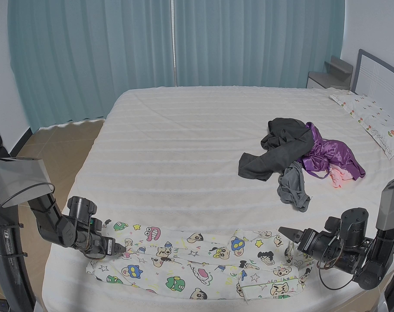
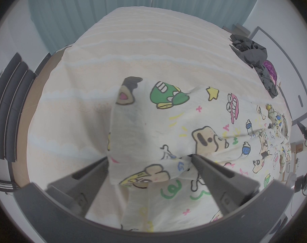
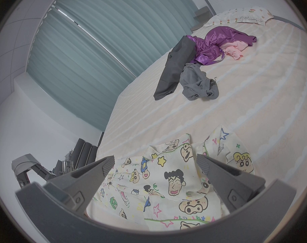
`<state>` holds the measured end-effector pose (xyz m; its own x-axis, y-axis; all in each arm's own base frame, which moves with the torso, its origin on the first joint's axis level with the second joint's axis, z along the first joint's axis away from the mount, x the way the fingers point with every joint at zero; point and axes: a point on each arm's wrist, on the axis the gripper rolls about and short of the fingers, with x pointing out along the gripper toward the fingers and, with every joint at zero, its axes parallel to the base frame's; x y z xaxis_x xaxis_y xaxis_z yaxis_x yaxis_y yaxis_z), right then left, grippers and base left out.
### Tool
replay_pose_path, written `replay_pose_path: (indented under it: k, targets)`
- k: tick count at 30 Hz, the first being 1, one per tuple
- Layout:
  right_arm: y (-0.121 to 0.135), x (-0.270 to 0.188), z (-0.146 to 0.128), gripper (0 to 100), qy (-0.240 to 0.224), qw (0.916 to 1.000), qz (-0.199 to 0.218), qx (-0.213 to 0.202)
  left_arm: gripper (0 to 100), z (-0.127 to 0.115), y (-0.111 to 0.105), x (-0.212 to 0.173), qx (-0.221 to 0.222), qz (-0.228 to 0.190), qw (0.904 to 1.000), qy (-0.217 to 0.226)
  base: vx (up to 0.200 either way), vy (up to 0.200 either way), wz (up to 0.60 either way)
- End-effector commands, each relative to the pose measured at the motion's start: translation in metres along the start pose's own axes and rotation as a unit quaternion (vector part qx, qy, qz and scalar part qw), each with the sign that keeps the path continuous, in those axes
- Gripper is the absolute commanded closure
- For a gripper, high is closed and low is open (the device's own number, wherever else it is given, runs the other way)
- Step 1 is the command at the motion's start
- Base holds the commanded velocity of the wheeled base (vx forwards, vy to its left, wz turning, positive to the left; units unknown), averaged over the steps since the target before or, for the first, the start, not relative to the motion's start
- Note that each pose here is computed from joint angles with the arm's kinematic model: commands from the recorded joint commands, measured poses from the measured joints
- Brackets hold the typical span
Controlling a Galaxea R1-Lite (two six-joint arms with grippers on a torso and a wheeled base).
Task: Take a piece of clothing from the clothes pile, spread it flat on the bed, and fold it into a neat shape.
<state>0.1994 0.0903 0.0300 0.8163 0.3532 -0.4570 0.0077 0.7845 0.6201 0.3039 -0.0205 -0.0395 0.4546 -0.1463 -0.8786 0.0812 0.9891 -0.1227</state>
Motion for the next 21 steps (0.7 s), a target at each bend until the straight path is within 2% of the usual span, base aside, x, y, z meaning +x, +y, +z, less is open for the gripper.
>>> replay_pose_path:
  k: [1,14,21]
  targets:
    - [-0.001,-0.003,-0.001,0,0.000,1.0000,-0.001,0.001,100,0.000,0.000,-0.001,0.000,0.000,1.0000,0.001,0.000,0.000,0.00]
    - [-0.008,-0.001,0.002,0,-0.001,0.9999,-0.012,0.010,100,0.005,0.001,-0.012,-0.022,0.003,0.9996,-0.017,0.000,0.000,0.00]
    - [-0.010,-0.001,0.004,0,-0.006,0.9998,-0.016,0.013,100,0.013,0.015,-0.026,-0.042,0.016,0.9984,-0.034,0.000,0.000,0.00]
